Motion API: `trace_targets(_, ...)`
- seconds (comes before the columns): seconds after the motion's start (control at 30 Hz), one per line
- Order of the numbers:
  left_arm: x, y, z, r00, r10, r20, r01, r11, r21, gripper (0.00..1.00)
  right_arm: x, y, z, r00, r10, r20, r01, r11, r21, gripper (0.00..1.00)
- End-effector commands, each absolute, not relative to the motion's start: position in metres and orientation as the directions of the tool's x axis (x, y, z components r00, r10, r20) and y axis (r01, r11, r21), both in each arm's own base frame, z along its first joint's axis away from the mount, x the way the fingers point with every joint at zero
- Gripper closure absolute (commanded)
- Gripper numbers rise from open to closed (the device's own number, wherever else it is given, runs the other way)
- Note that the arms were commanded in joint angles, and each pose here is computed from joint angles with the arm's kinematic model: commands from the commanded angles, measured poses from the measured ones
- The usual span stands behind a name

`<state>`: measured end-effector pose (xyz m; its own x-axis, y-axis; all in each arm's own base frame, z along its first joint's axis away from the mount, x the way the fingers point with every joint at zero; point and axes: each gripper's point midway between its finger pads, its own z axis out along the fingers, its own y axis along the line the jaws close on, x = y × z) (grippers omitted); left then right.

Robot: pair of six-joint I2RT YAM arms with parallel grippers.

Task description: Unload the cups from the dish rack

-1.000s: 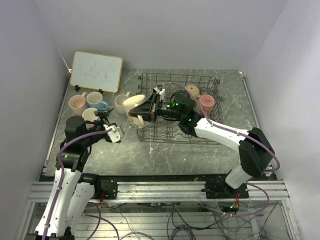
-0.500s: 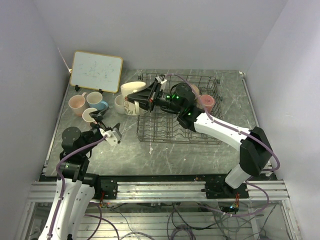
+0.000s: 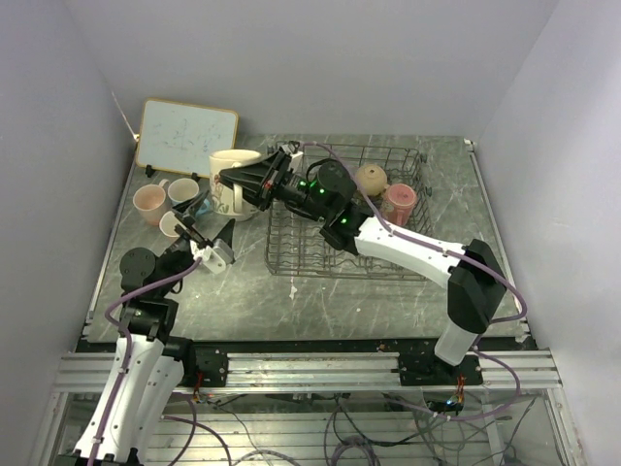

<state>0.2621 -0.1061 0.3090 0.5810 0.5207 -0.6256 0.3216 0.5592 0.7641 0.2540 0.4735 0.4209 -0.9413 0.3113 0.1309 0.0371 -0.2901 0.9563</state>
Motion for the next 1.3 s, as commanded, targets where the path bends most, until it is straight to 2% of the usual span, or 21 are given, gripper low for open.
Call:
trace_targets(0.0,0.26,-0.1,0.346,0.654,0.51,-0.559,0.175,0.616,0.768,0.07,0.23,0.454,0.504,-0.955,0.285,0.085,-0.075,-0.508,0.858,1.0)
trace_targets(0.23,0.263,-0.083,0.394,0.679,0.515,-0.524,0.026,0.695,0.718,0.08,0.214,0.458,0.505,-0.958,0.269,0.095,-0.056,-0.504,0.862,1.0)
trace_targets(0.4,0.258,-0.086,0.414,0.715,0.515,-0.473,-0.009,0.683,0.73,0.08,0.206,0.462,0.498,-0.964,0.24,0.112,-0.021,-0.491,0.871,1.0)
trace_targets(0.5,0.252,-0.09,0.424,0.746,0.524,-0.411,-0.042,0.654,0.755,0.12,0.205,0.462,0.489,-0.963,0.242,0.119,-0.009,-0.471,0.882,1.0)
trace_targets(0.7,0.237,-0.102,0.437,0.79,0.529,-0.31,-0.068,0.578,0.813,0.3,0.204,0.463,0.467,-0.96,0.242,0.138,0.026,-0.416,0.909,1.0)
trace_targets(0.83,0.229,-0.104,0.437,0.801,0.529,-0.281,-0.078,0.556,0.827,0.64,0.205,0.463,0.453,-0.959,0.243,0.148,0.045,-0.384,0.922,1.0)
trace_targets(1.0,0.229,-0.102,0.435,0.785,0.549,-0.286,-0.078,0.546,0.834,0.92,0.207,0.46,0.432,-0.957,0.247,0.149,0.062,-0.328,0.942,1.0)
trace_targets(1.13,0.234,-0.102,0.426,0.761,0.562,-0.322,-0.027,0.524,0.851,0.93,0.213,0.452,0.409,-0.954,0.262,0.149,0.074,-0.273,0.959,0.99)
trace_targets(1.27,0.238,-0.112,0.387,0.719,0.601,-0.349,0.126,0.38,0.916,0.93,0.226,0.44,0.379,-0.95,0.279,0.137,0.083,-0.199,0.977,0.7)
